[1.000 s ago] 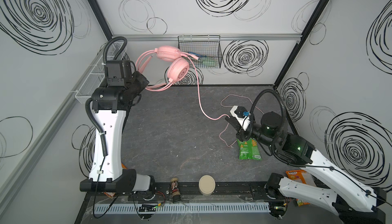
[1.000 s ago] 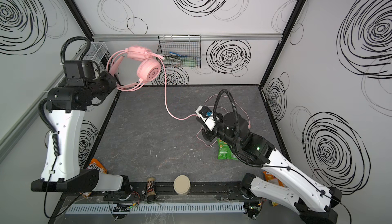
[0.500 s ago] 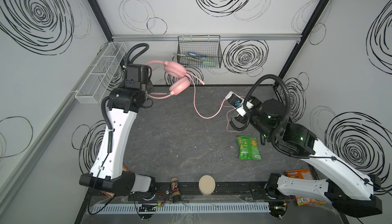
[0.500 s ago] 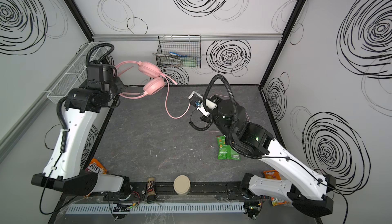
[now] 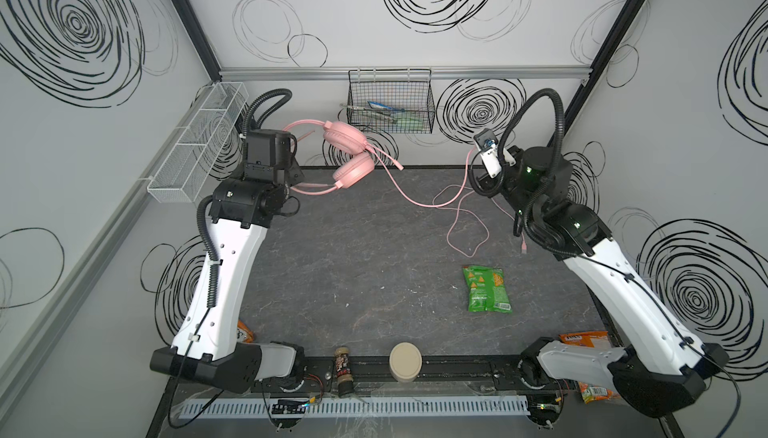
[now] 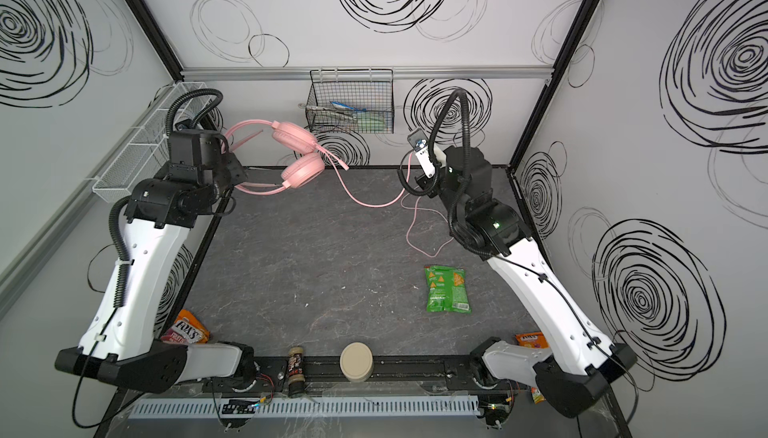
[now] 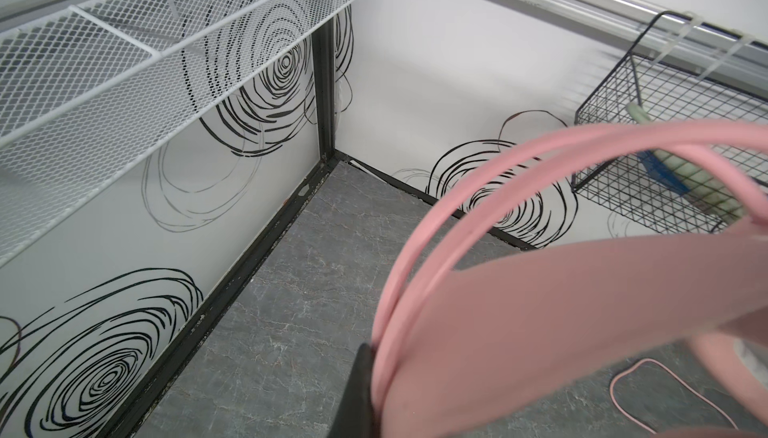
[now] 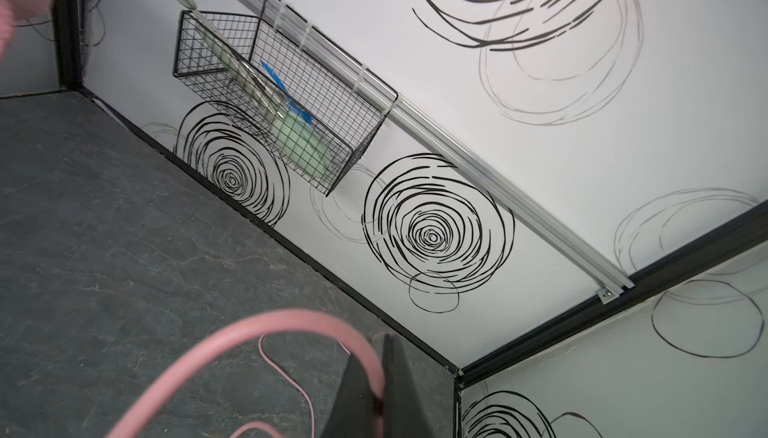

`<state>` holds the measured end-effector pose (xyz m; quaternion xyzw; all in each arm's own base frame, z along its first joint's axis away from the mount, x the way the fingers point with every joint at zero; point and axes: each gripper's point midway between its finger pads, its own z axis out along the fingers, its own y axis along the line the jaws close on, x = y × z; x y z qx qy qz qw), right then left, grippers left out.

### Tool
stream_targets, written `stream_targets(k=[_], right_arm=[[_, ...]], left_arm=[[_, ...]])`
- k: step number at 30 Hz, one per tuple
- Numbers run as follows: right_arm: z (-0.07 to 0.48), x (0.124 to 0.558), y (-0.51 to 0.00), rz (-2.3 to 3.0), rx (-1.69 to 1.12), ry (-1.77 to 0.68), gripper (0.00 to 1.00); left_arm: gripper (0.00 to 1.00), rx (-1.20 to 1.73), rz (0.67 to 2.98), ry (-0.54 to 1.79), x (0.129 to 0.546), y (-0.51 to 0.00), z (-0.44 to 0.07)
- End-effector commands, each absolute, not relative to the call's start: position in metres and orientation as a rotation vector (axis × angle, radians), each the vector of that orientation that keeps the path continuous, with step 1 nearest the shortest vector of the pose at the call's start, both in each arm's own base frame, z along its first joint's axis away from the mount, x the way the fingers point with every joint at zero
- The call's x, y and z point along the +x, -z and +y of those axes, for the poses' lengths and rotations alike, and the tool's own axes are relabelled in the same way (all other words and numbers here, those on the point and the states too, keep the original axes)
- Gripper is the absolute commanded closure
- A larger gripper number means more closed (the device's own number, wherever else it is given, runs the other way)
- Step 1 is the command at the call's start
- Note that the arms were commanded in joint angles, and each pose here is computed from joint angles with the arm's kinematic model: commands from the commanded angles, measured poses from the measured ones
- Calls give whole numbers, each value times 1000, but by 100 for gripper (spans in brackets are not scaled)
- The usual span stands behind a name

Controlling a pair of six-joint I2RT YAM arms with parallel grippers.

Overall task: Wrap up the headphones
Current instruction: 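Lift the cable high with the right gripper while the left gripper lowers the headset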

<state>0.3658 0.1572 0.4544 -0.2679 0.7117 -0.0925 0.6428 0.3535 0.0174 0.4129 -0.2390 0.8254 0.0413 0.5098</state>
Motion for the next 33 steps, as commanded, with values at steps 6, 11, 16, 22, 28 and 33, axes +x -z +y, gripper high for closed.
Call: stream_targets(k=[6, 11, 16, 22, 28, 33], right_arm=[[156, 394, -495, 1612, -426, 90, 100], [163, 403, -514, 1585, -401, 85, 100], [174, 416, -512, 1601, -393, 78, 100], [192, 441, -501, 1655, -382, 37, 100], [212, 470, -478, 1762, -377, 3, 100], [214, 479, -485, 1752, -343, -2, 100]], left_arm=[[100, -537, 1852, -16, 346, -452, 8], [100, -426, 1881, 16, 346, -442, -18], [100, -258, 1912, 73, 340, -435, -50], [100, -71, 1941, 141, 325, -429, -82], [100, 101, 1931, 271, 314, -428, -126], [100, 249, 1925, 296, 303, -412, -156]])
